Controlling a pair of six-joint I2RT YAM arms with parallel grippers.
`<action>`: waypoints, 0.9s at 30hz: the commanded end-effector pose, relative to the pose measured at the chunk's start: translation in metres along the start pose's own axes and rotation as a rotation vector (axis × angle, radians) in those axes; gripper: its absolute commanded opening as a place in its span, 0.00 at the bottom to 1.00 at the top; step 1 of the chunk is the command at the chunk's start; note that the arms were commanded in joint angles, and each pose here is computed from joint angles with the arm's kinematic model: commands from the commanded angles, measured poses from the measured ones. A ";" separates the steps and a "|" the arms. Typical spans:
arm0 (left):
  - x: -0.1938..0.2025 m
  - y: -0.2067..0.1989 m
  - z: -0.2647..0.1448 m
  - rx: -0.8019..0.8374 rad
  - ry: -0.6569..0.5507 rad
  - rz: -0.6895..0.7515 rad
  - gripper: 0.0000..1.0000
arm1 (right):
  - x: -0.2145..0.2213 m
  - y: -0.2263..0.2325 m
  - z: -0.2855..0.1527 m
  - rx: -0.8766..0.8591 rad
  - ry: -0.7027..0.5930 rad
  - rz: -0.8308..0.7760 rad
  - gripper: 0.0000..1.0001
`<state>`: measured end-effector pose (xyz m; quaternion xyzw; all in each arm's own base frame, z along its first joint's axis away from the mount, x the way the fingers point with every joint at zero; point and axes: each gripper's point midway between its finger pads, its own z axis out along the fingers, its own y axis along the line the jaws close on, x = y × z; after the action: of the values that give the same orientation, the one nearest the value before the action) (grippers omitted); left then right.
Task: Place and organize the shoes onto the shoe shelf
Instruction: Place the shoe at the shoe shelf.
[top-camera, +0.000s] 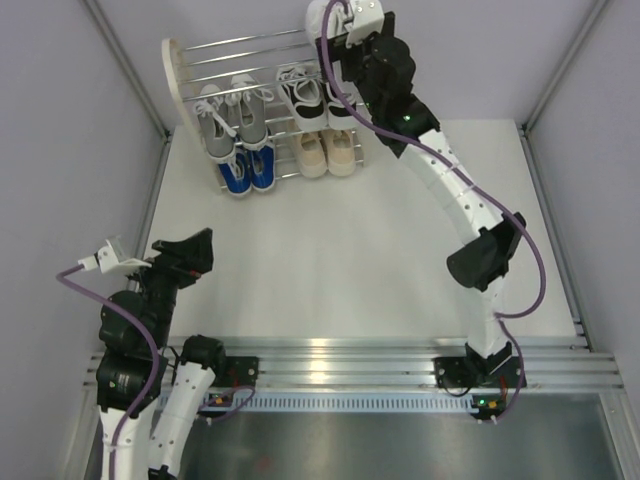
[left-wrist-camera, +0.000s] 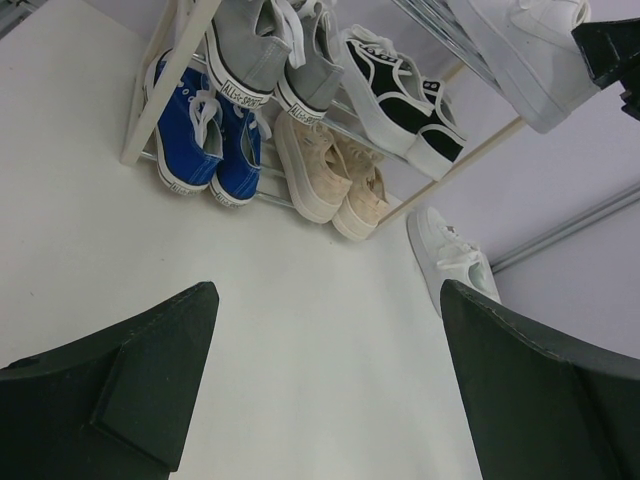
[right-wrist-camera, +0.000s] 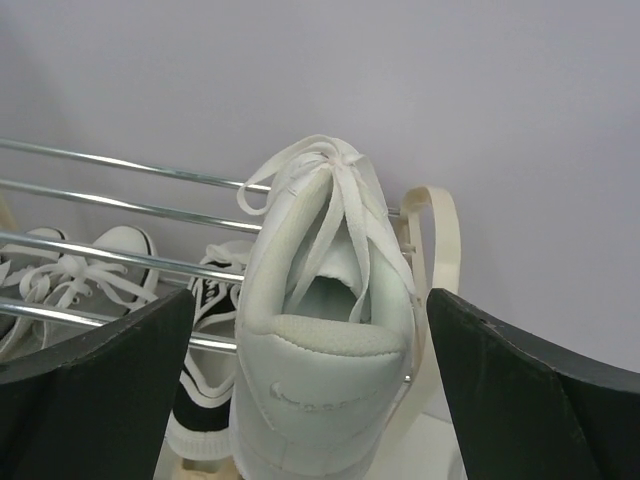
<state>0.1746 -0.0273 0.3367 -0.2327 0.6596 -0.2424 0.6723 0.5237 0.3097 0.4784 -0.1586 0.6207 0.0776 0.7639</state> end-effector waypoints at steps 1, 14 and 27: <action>-0.012 -0.010 -0.009 0.037 -0.032 -0.014 0.98 | -0.112 -0.016 -0.045 -0.025 -0.201 0.029 0.99; -0.009 -0.018 -0.013 0.081 -0.006 -0.019 0.98 | -0.150 -0.043 -0.108 -0.042 -0.184 -0.042 0.99; 0.015 -0.020 -0.009 0.124 0.086 0.011 0.98 | 0.020 -0.106 -0.216 -0.357 0.233 -0.028 0.99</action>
<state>0.1660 -0.0456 0.3412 -0.1951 0.6653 -0.2819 0.6632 0.3792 0.1378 0.5048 -0.2529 0.6371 0.0904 0.7225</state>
